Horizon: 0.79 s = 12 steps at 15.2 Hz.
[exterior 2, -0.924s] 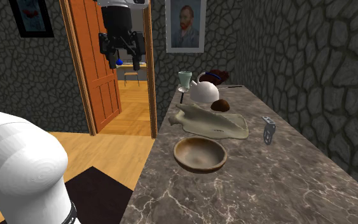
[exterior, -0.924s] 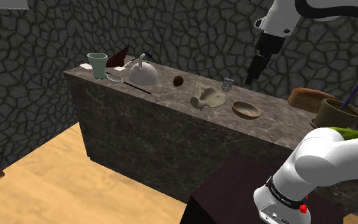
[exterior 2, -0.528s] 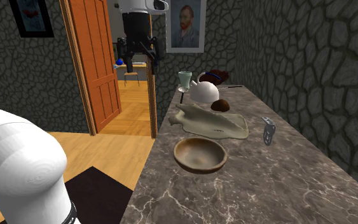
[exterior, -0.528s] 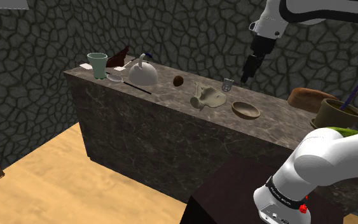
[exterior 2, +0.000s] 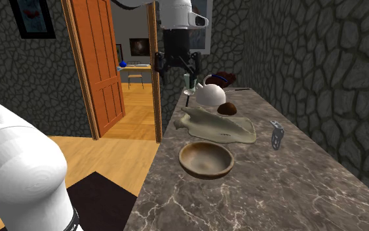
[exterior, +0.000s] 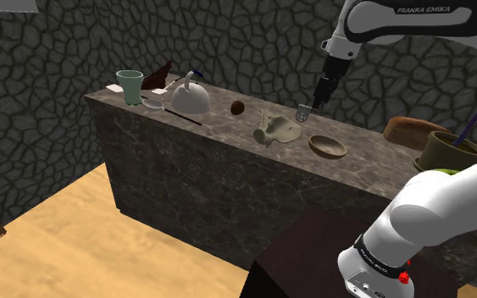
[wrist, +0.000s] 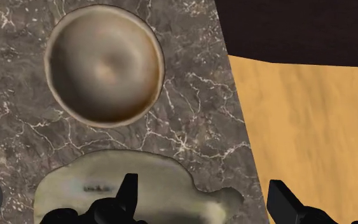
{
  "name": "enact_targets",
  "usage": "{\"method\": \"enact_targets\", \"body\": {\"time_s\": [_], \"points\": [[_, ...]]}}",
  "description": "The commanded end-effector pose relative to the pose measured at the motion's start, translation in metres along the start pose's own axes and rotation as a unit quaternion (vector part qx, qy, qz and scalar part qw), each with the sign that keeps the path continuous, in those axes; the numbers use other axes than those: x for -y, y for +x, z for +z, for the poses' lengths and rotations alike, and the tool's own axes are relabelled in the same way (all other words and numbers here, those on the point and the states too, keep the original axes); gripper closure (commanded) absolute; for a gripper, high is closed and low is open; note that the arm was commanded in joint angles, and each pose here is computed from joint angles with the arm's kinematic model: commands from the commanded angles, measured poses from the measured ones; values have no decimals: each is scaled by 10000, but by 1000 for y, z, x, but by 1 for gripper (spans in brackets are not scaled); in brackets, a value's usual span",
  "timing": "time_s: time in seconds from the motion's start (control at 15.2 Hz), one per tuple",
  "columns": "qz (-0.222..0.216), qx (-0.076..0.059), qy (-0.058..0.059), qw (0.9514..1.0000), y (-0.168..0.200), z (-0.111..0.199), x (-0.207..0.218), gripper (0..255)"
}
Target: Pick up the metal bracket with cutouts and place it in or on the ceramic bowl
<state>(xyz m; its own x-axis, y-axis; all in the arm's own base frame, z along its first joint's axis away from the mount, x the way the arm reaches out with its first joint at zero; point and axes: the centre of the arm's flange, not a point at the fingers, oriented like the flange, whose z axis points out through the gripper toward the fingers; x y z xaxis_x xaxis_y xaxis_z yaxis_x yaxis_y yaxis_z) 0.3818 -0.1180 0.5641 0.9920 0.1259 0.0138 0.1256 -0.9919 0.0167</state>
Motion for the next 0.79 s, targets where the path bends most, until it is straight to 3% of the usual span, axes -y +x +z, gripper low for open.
{"method": "enact_targets", "body": {"time_s": [0.0,0.73], "points": [[1,9,-16,10000,13,9,-22,0],[10,65,-76,9999,82,57,-140,0]]}}
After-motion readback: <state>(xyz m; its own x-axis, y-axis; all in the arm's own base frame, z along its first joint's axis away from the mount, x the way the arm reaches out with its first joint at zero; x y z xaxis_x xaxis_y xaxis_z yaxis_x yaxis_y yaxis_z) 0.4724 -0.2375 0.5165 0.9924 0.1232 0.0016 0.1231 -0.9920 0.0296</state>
